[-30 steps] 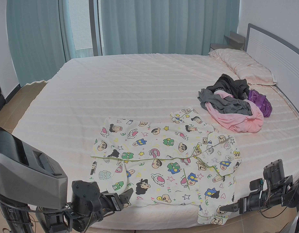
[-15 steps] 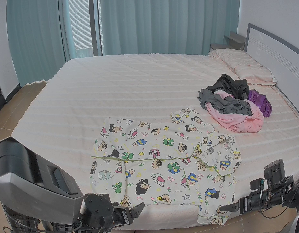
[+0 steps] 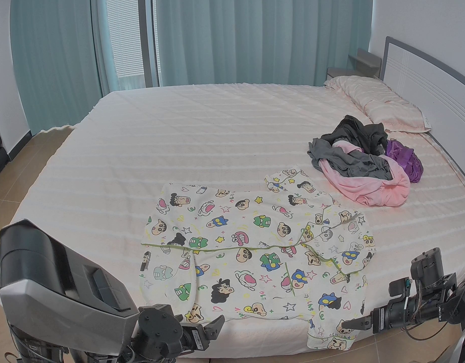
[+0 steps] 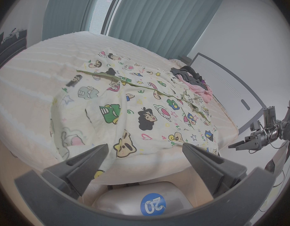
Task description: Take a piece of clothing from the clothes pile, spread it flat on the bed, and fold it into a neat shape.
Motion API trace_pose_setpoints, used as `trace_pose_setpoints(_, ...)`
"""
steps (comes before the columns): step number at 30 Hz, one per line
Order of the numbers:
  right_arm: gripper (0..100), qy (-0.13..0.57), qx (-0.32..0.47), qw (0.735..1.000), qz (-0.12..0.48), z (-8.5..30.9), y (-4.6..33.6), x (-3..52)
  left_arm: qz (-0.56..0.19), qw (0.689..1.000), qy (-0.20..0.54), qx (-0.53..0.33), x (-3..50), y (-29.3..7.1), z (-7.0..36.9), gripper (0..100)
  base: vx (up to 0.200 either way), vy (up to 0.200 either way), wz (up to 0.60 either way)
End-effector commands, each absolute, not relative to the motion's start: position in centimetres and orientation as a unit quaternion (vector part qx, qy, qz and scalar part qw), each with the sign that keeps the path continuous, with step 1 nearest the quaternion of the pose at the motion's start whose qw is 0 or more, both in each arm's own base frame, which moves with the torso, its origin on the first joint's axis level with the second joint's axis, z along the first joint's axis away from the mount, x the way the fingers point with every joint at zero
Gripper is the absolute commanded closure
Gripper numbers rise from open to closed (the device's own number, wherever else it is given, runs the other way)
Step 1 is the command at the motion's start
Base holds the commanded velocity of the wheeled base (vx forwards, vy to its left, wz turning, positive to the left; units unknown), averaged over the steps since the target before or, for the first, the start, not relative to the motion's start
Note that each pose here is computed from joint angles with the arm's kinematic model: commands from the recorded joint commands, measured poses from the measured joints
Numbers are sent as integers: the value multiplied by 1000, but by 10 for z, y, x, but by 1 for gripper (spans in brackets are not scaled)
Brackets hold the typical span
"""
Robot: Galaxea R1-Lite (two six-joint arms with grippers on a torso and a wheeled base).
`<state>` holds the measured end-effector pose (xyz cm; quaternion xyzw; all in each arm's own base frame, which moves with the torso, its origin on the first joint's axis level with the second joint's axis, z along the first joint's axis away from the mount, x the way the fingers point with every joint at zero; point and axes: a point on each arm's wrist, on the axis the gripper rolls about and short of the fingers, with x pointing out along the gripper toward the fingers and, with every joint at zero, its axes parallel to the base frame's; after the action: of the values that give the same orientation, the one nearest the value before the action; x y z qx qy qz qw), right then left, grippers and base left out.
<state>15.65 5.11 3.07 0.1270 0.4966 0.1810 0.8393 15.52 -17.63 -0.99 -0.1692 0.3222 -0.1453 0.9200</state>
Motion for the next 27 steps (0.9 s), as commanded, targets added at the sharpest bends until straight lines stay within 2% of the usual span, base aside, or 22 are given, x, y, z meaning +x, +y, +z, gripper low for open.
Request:
trace_pose_setpoints(1,0,498,124,839,182,30,51,156,-137,926,311,-165,155,-175,-7,0,0,0,0)
trace_pose_setpoints(6,0,495,123,840,186,32,52,155,-116,942,278,-150,156,-174,1,0,0,0,0)
trace_pose_setpoints(17,0,494,120,839,192,32,54,153,-119,946,243,-176,159,-171,21,0,0,0,0)
trace_pose_setpoints(27,0,498,119,837,193,31,55,153,-30,958,224,-179,194,-163,3,0,0,0,0)
